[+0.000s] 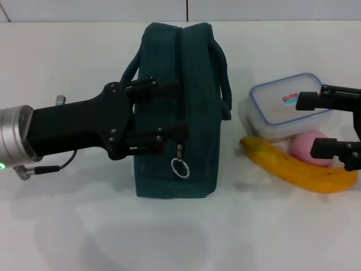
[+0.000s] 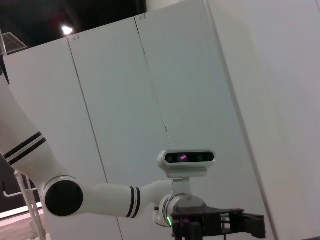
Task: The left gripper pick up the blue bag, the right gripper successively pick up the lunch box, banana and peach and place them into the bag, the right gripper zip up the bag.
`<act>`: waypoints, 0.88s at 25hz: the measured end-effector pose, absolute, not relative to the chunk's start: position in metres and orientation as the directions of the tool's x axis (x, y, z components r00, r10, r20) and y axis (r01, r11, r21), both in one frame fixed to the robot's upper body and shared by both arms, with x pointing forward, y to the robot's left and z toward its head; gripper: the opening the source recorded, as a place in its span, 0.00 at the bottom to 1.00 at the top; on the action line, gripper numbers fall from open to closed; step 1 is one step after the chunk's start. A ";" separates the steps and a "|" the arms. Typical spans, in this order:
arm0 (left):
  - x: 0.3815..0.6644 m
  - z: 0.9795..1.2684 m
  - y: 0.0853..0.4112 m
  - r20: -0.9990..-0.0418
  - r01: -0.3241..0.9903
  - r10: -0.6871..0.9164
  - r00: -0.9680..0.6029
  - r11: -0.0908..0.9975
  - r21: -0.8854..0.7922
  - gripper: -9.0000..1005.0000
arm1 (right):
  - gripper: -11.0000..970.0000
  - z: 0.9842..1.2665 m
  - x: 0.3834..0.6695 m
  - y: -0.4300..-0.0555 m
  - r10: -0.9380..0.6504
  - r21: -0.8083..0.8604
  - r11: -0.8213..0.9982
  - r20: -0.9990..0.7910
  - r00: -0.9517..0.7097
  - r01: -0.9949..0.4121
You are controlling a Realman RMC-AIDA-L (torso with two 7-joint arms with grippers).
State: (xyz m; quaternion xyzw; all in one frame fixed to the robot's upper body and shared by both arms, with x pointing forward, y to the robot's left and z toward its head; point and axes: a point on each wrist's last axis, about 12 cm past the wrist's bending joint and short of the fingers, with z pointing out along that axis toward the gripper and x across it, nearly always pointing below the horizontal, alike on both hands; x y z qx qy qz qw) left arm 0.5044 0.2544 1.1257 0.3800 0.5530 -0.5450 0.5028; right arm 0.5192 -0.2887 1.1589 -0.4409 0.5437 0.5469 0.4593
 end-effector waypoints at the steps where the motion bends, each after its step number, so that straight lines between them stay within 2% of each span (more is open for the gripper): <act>1: 0.505 1.126 0.254 -0.970 0.968 -0.128 -0.205 0.117 -0.220 0.80 | 0.85 1.159 0.519 -0.289 0.023 0.189 0.013 -0.982 -0.188 -0.982; 22: 0.508 1.129 0.254 -0.968 0.965 -0.128 -0.215 0.126 -0.231 0.80 | 0.84 1.155 0.517 -0.289 0.013 0.133 0.013 -0.991 -0.133 -0.991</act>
